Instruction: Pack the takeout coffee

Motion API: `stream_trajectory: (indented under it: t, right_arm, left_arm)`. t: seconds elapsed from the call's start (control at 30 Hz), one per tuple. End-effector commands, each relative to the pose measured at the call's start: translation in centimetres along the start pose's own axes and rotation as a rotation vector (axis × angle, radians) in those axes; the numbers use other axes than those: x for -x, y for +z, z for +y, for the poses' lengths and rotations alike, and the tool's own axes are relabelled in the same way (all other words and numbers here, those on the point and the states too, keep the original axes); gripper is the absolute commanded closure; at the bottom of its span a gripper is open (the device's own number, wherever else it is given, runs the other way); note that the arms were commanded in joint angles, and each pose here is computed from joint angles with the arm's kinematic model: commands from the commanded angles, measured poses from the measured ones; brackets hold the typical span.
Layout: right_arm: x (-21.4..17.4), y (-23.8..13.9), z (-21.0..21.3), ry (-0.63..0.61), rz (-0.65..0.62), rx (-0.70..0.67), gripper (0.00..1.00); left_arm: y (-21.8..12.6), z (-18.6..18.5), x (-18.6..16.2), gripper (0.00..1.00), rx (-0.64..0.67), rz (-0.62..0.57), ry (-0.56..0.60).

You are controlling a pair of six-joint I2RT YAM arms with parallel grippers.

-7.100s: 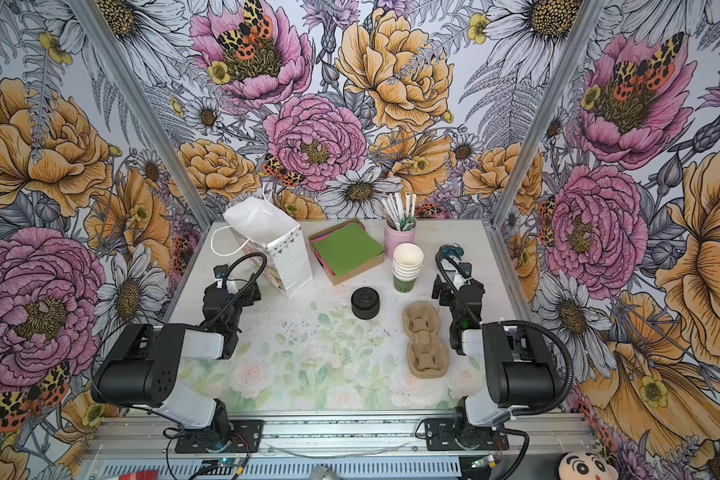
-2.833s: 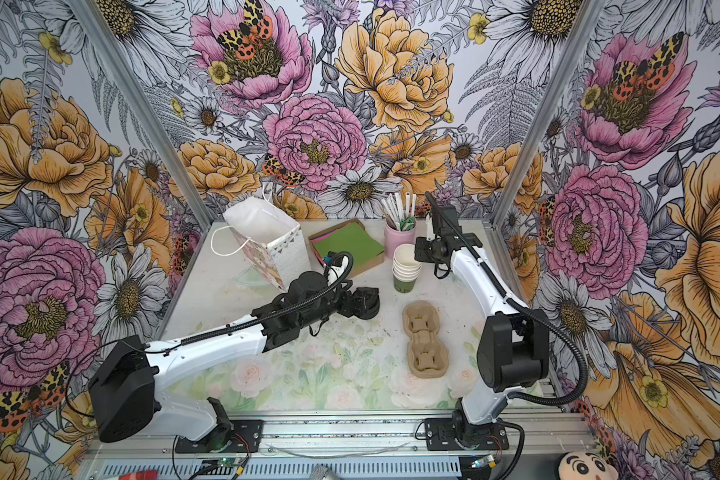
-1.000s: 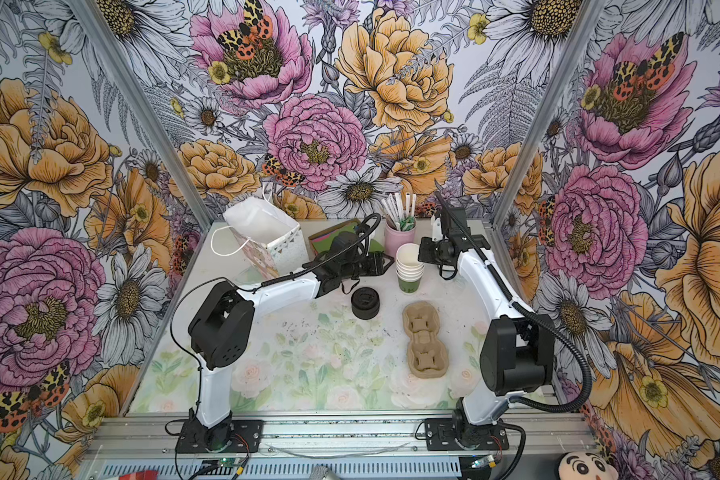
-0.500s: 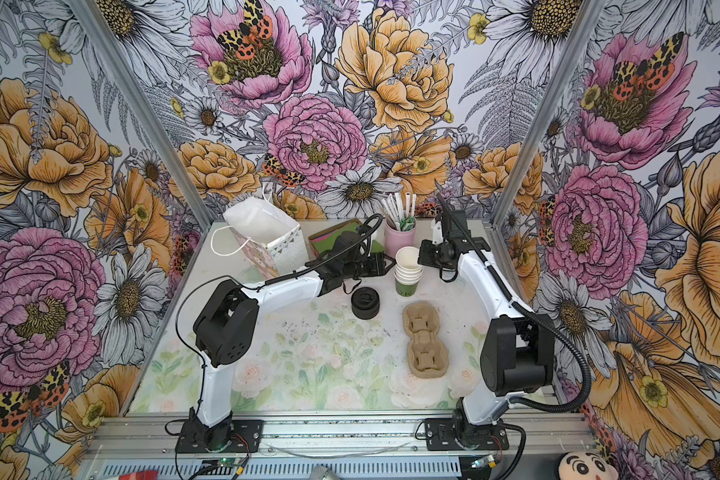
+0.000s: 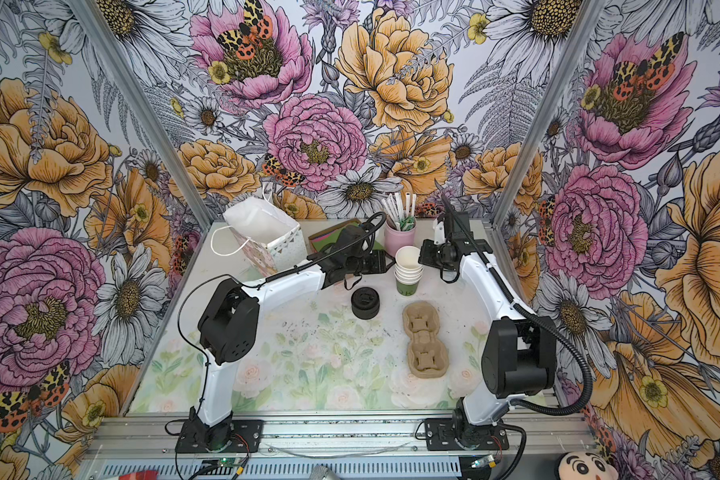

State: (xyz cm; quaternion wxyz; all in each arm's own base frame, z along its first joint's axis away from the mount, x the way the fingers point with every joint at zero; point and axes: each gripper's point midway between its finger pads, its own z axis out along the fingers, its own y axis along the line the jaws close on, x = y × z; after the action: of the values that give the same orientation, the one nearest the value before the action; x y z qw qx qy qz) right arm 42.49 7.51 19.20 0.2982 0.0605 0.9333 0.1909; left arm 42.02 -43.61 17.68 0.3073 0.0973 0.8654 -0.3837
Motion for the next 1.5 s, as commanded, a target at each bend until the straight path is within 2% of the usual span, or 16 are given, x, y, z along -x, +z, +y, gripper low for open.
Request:
stream_trajectory:
  t: [0.0,0.43,0.9,1.23,1.4,1.47]
  right_arm:
    - [2.0,-2.6,1.9,-0.009,-0.092,0.069,1.0]
    - [2.4,-2.9,1.8,0.017,-0.105,0.099,1.0]
    - [5.5,-9.7,3.6,-0.011,-0.273,0.141,1.0]
    - [6.2,-16.6,6.7,-0.061,-0.41,0.228,1.0]
    - [4.7,-18.8,8.7,-0.083,-0.42,0.304,1.0]
    - [3.8,-19.2,9.4,-0.096,-0.408,0.328,1.0]
  left_arm:
    - [0.4,0.8,-0.9,0.55,0.067,0.032,0.044]
    - [1.0,0.2,-1.4,0.54,0.079,0.065,0.071]
    - [-1.0,-1.3,0.8,0.48,0.057,0.01,0.09]
    - [-6.1,-4.1,5.0,0.34,0.036,-0.116,0.145]
    - [-10.3,-4.8,6.7,0.28,0.045,-0.192,0.166]
    - [-12.9,-5.1,7.3,0.25,0.04,-0.237,0.175]
